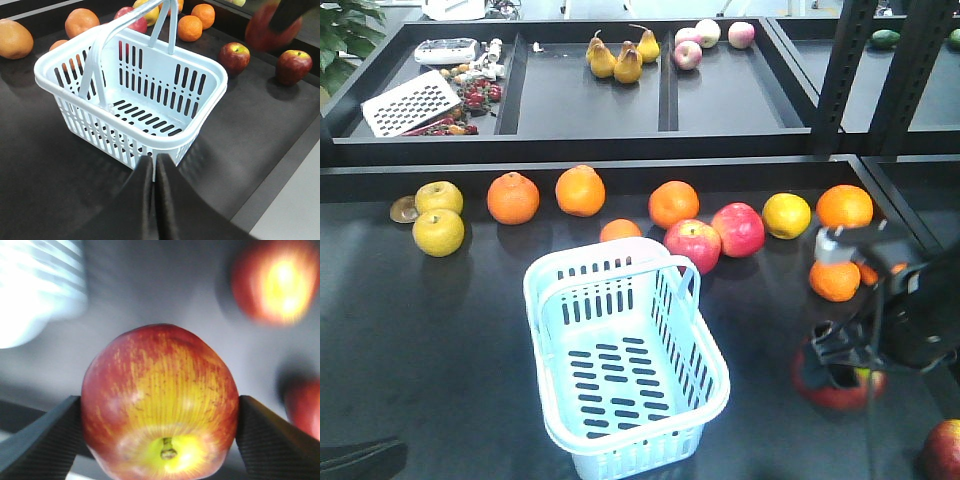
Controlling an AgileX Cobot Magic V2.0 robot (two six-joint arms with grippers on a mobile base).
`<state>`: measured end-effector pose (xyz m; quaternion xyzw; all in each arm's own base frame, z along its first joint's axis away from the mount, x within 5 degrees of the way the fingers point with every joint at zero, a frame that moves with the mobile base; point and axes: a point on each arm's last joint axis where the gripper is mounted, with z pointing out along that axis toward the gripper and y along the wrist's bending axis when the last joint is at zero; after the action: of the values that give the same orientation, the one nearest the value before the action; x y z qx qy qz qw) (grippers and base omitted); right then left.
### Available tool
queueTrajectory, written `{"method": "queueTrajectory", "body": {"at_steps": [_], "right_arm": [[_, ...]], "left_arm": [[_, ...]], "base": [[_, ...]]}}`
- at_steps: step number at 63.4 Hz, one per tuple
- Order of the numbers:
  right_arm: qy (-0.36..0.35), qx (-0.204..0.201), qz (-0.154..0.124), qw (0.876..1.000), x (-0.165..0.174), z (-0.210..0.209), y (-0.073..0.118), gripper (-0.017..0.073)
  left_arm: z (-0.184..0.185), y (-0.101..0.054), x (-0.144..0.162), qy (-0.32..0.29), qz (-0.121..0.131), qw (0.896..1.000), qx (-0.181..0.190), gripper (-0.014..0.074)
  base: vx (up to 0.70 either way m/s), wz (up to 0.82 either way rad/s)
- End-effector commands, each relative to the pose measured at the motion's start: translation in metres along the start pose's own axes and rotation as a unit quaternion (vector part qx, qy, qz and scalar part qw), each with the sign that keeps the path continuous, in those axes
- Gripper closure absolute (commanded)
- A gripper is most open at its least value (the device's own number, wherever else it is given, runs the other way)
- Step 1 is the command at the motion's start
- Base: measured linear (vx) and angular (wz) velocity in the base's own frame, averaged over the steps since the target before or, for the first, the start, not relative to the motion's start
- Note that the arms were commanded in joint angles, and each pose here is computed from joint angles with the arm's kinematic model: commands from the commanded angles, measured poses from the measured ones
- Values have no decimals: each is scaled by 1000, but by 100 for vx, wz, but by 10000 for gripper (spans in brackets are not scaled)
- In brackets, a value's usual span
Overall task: Pick three apples into basket with both arms
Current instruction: 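Move the apple over the basket and release it with the right gripper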
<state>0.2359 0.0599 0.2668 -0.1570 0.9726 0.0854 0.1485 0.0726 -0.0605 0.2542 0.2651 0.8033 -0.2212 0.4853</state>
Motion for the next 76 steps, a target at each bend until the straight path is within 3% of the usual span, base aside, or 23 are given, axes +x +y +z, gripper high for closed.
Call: {"method": "queueTrajectory", "body": {"at_steps": [1,12,29,38,48,54,66,76], "right_arm": [[-121,-73,-28,990,-4,-40,22,564],[-167,-189,-52,966,-15,-40,50,559],[-156,-185,-91,966,-44,30,99,508],[-148,-176,-101,968,-60,57,113,325],[-133,-175,-95,971,-72,75,115,-25],[-130,-172,-90,972,-74,81,114,-172],[-140,-173,-80,972,-76,81,115,-156],[-148,-169,-78,971,-77,80,114,-84]], "left_arm": [[-3,1,-12,-35,-14,999,-8,601],[-3,1,-12,-35,-14,999,-8,601],[-3,1,-12,-35,-14,999,-8,601],[-3,1,-12,-35,-14,999,-8,601],[-3,1,-12,-35,-14,999,-8,601],[-3,1,-12,-35,-14,999,-8,601],[-3,1,-12,-35,-14,999,-8,601],[-3,1,-12,-35,-14,999,-8,601]], "base": [[0,0],[0,0],[0,0],[0,0],[0,0],[0,0],[0,0],[0,0]]}}
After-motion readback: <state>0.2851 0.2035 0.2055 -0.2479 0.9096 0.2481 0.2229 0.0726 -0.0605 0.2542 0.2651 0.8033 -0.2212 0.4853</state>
